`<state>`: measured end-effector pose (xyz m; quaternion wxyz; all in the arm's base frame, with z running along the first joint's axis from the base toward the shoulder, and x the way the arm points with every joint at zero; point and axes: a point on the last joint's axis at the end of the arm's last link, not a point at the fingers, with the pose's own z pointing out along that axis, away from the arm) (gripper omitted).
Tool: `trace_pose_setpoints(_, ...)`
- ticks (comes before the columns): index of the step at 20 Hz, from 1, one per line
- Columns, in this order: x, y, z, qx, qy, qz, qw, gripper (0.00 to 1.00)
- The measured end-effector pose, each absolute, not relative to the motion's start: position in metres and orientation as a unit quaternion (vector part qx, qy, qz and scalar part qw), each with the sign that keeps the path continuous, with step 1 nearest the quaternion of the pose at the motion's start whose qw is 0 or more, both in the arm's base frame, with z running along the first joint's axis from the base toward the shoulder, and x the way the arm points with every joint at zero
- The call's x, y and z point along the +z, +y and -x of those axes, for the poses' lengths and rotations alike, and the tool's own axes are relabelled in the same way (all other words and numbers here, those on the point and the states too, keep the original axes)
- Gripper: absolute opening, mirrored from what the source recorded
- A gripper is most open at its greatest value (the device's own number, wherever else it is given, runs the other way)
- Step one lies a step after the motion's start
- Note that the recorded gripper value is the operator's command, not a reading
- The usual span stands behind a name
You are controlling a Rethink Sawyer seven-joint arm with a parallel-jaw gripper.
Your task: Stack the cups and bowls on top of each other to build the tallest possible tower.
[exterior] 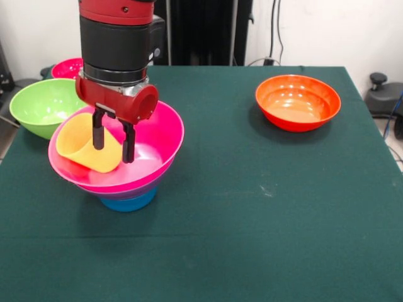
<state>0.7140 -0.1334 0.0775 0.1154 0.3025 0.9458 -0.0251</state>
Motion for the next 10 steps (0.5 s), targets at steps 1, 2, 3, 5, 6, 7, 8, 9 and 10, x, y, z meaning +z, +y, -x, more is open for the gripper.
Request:
trace_pose_setpoints(1,0.077,-0.134,-0.713,-0.025,0.946,-0.303,0.114,1.00)
trace_pose_setpoints(2,0.076,-0.135,-0.710,-0.025,0.946,-0.304,0.112,1.00)
trace_pose_setpoints(3,0.075,-0.135,-0.708,-0.025,0.946,-0.305,0.109,1.00)
trace_pose_setpoints(5,0.073,-0.135,-0.703,-0.025,0.946,-0.306,0.105,1.00)
trace_pose_setpoints(6,0.071,-0.135,-0.698,-0.024,0.946,-0.307,0.099,1.00)
trace_pose_setpoints(7,0.070,-0.135,-0.695,-0.023,0.946,-0.308,0.097,1.00)
trace_pose_setpoints(8,0.069,-0.134,-0.692,-0.022,0.946,-0.309,0.093,1.00)
trace_pose_setpoints(9,0.067,-0.134,-0.685,-0.022,0.947,-0.309,0.087,1.00)
trace_pose_setpoints(10,0.066,-0.134,-0.679,-0.022,0.948,-0.308,0.082,1.00)
